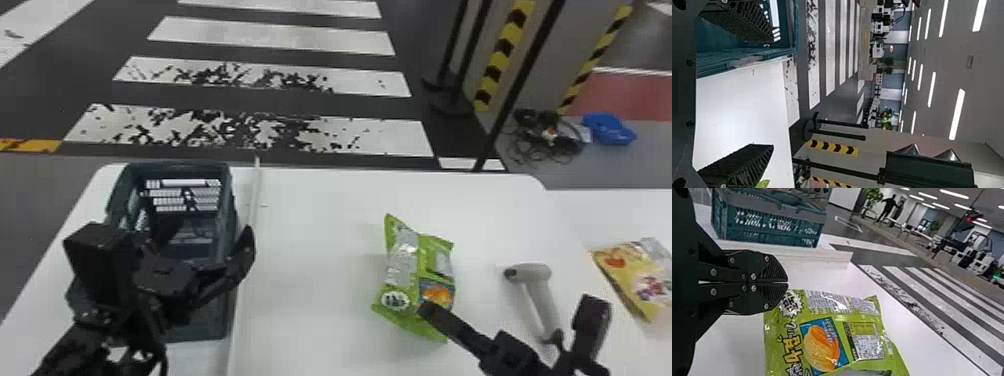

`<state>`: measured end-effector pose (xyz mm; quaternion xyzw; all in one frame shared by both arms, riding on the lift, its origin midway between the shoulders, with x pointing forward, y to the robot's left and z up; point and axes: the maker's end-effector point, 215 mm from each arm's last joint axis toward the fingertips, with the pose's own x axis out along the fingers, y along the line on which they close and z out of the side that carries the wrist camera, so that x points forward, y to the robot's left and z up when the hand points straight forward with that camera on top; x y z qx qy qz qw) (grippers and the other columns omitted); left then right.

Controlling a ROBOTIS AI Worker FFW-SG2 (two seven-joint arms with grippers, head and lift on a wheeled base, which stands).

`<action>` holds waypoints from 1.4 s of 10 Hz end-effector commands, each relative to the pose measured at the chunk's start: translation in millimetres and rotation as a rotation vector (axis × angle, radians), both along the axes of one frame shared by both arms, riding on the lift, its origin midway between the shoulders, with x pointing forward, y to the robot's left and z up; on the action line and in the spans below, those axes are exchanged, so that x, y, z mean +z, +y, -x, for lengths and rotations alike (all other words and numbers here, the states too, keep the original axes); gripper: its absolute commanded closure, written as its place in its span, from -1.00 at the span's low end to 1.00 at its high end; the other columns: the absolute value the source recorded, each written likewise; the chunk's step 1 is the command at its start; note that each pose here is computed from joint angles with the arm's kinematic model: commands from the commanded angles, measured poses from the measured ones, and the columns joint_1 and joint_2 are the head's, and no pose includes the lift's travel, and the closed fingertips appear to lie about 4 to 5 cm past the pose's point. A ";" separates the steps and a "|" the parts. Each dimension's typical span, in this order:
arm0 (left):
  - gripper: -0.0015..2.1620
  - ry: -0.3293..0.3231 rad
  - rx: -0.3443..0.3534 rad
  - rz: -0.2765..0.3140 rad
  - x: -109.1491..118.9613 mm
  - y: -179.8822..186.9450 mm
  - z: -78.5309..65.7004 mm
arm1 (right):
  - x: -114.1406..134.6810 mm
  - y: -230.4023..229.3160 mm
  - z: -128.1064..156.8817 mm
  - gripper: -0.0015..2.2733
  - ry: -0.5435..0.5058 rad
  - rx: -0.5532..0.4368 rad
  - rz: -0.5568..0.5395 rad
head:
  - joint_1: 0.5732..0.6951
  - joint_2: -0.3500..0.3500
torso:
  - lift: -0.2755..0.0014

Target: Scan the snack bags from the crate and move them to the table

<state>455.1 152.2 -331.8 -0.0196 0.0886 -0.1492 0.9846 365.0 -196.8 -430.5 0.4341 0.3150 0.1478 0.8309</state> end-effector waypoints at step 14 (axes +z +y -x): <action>-0.97 -0.043 -0.099 0.010 22.5 -27.3 32.9 | -6.7 -12.1 -123.7 0.97 -0.449 -0.016 0.822 | 1.00 -0.38 | 0.30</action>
